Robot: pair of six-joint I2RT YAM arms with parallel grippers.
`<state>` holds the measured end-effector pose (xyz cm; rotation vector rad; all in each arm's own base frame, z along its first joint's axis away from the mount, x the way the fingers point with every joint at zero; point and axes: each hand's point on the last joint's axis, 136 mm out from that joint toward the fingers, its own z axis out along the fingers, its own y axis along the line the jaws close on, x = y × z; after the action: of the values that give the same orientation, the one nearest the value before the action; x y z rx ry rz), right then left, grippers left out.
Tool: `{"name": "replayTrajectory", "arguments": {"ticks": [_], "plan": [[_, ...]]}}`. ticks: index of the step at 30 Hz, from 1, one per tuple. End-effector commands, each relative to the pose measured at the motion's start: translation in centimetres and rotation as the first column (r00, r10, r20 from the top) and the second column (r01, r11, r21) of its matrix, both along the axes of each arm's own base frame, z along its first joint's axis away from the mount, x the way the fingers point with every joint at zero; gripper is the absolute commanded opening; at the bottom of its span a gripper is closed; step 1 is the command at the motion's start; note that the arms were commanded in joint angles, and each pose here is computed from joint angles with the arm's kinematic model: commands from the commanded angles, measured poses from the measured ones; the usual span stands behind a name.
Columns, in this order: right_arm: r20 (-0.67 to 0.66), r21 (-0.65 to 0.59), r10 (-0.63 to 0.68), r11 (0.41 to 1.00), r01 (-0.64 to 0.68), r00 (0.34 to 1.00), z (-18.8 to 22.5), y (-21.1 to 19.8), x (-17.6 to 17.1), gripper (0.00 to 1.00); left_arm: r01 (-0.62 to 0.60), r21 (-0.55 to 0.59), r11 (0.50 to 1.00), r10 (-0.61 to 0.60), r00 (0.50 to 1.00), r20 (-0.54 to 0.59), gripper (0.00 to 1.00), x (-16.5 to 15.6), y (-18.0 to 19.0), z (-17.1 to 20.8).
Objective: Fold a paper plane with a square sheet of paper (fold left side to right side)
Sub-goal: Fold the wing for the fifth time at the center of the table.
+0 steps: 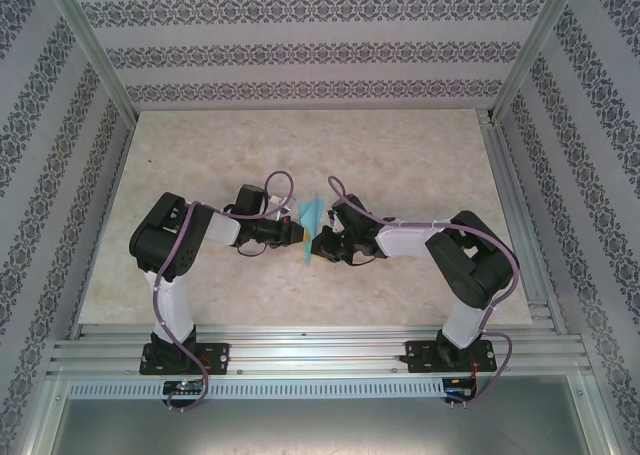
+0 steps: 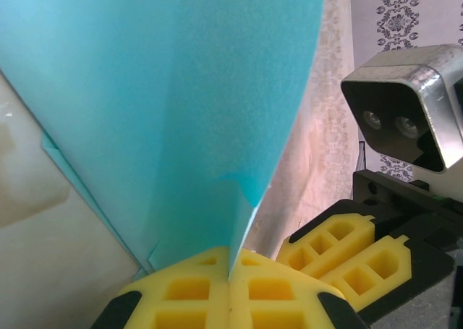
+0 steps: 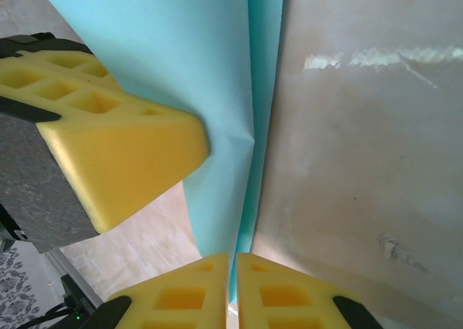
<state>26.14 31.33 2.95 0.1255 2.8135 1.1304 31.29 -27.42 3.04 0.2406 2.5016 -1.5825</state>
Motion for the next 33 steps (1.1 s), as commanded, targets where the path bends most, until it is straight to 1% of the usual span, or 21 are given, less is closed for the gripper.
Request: {"name": "replayTrajectory", "arguments": {"ticks": [1,33], "plan": [[0.044,0.038,0.001,0.999,-0.002,0.999,1.6,1.2,0.8,0.09,-0.043,0.087,0.995,0.046,0.998,-0.036,0.0,-0.4,2.0,-3.3],[0.019,0.043,0.011,0.999,-0.012,1.0,0.1,2.6,1.1,0.09,-0.041,0.093,0.995,0.045,0.998,-0.039,0.0,-0.5,2.0,-3.7]]}}
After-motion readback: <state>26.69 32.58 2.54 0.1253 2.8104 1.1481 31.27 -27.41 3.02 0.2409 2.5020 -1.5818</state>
